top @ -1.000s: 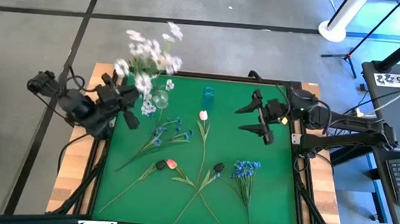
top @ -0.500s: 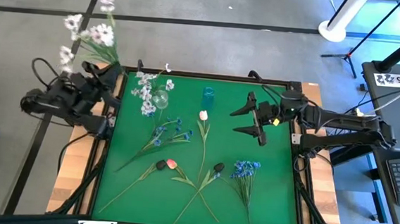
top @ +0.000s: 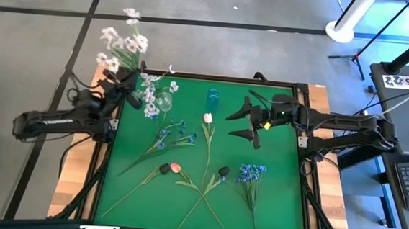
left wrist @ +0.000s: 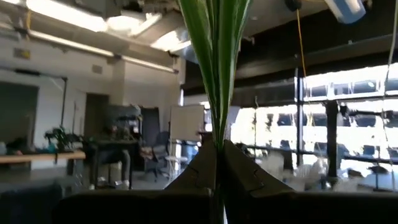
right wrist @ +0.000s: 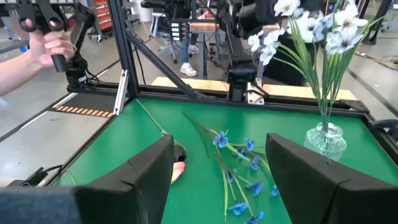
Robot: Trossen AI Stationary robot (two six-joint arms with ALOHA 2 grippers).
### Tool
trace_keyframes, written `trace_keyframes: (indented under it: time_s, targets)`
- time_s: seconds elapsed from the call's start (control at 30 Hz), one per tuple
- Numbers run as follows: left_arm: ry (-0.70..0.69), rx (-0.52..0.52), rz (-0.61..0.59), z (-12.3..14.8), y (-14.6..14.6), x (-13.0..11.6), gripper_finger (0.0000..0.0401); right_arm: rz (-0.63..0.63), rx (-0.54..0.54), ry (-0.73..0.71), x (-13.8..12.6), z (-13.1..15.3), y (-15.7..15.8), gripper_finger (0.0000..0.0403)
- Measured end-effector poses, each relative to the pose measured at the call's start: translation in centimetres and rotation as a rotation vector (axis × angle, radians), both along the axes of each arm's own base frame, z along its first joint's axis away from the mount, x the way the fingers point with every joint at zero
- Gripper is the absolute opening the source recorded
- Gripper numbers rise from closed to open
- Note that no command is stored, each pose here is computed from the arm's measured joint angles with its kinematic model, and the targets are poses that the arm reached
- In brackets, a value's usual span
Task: Sort flowers into vase by color
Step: Put the white flowers into the transparent vase
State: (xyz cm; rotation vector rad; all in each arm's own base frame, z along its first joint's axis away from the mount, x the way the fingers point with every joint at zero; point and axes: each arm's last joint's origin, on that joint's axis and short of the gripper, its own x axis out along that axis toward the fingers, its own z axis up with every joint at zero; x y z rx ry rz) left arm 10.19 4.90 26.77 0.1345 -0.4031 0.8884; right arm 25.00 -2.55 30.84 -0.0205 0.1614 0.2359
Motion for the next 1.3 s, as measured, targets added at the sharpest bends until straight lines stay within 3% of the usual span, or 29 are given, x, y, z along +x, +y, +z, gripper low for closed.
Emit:
trace_keyframes:
  time_s: [0.27,0.43,0.77,1.3]
  targets:
    - [-0.013,-0.149,-0.043,-4.3,2.5,0.2,0.0,0.0,-0.007,-0.001,0.2,-0.1,0.0,0.0253]
    - [-0.068,-0.169,-0.088,-5.8,3.2,0.0,0.0,0.002,-0.015,-0.018,0.2,0.0,0.0,0.0253]
    - [-0.059,-0.202,-0.154,-6.9,3.7,1.0,0.0,0.002,-0.021,-0.025,0.3,0.1,0.0,0.0253]
    - [0.023,-0.228,-0.14,-8.8,4.9,2.6,0.0,0.002,-0.021,-0.025,0.3,0.0,0.0,0.0253]
